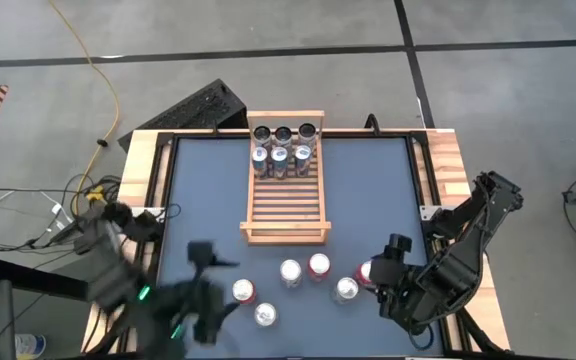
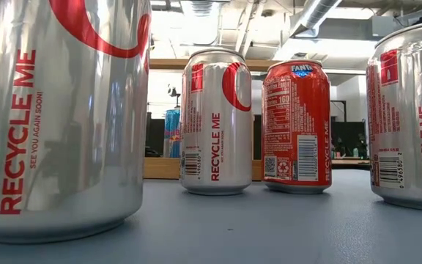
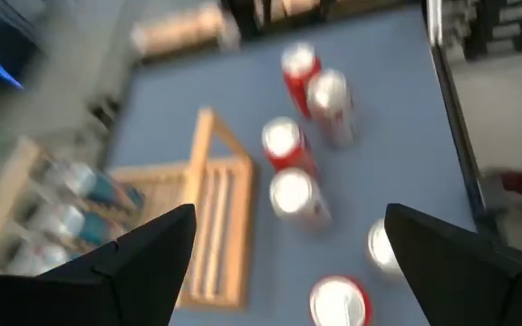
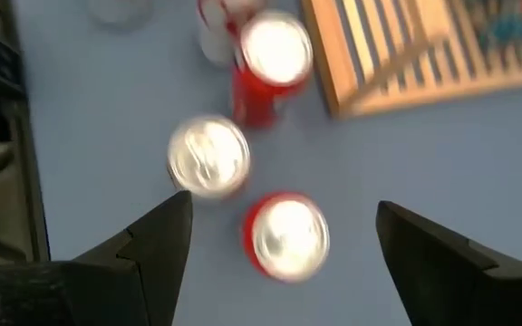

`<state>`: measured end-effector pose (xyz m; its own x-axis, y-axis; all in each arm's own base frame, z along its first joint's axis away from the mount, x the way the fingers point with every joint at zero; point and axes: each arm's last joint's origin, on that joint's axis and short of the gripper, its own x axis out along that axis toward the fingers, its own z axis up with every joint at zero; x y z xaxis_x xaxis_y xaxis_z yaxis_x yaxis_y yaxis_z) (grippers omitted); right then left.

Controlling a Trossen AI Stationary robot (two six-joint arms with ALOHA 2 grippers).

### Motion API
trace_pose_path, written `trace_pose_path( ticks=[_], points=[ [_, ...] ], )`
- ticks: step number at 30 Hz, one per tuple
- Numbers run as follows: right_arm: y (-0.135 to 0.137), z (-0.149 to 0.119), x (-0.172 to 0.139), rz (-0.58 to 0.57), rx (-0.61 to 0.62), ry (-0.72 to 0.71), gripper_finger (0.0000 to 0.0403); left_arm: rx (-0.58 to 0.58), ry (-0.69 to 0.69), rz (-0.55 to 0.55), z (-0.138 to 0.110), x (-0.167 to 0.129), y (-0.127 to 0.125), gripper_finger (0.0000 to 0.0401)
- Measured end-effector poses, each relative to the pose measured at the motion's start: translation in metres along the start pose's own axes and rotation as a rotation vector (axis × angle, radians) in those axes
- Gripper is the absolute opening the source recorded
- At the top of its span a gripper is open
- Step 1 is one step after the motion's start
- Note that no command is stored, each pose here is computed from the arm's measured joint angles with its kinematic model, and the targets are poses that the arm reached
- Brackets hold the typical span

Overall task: Place canned beverage on shelf
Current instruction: Put the left orange soda can on the shelf

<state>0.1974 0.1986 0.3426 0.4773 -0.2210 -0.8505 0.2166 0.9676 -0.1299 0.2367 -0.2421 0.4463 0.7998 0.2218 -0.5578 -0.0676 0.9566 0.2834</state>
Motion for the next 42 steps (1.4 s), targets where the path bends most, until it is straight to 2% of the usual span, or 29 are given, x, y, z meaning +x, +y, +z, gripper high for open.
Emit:
trace_pose_path(
  ticks=[3,6,8,11,15,19,22,25,31,34,36,38,42],
  points=[
    [-0.005,-0.006,-0.001,-0.023,0.018,0.096,0.0317,0.003,-0.150,0.104,-0.013,-0.023,-0.032,0.0348],
    [-0.006,-0.010,-0.002,-0.039,0.048,0.124,0.0317,-0.096,-0.240,0.158,-0.026,-0.034,-0.053,0.0348],
    [-0.004,-0.011,-0.003,-0.025,0.059,0.121,0.0317,-0.153,-0.258,0.177,-0.037,-0.030,-0.067,0.0348],
    [0.001,-0.012,-0.004,0.011,0.072,0.124,0.0317,-0.212,-0.235,0.190,-0.054,-0.013,-0.086,0.0348],
    [0.008,-0.020,0.000,-0.005,0.104,0.131,0.0317,-0.282,-0.153,0.204,-0.071,0.015,-0.097,0.0348],
    [0.011,-0.029,0.013,-0.035,0.111,0.150,0.0317,-0.289,-0.099,0.208,-0.082,0.037,-0.104,0.0348],
    [0.010,-0.030,0.028,-0.053,0.107,0.184,0.0317,-0.256,-0.069,0.182,-0.079,0.044,-0.106,0.0348],
    [0.003,-0.026,0.042,-0.058,0.067,0.247,0.0317,-0.218,-0.021,0.162,-0.077,0.046,-0.102,0.0348],
    [-0.012,-0.006,0.056,-0.047,0.006,0.271,0.0317,-0.232,0.008,0.197,-0.073,0.030,-0.067,0.0348],
    [-0.014,0.000,0.061,0.014,0.009,0.313,0.0317,-0.271,0.005,0.216,-0.081,0.031,-0.049,0.0348],
    [-0.010,0.004,0.062,0.068,-0.002,0.292,0.0317,-0.316,-0.004,0.208,-0.091,0.034,-0.036,0.0348],
    [-0.009,0.007,0.063,0.096,-0.017,0.270,0.0317,-0.350,-0.022,0.167,-0.103,0.038,-0.026,0.0348],
    [-0.015,0.010,0.066,0.072,0.006,0.292,0.0317,-0.373,-0.099,0.019,-0.126,0.052,-0.010,0.0348]
  ],
)
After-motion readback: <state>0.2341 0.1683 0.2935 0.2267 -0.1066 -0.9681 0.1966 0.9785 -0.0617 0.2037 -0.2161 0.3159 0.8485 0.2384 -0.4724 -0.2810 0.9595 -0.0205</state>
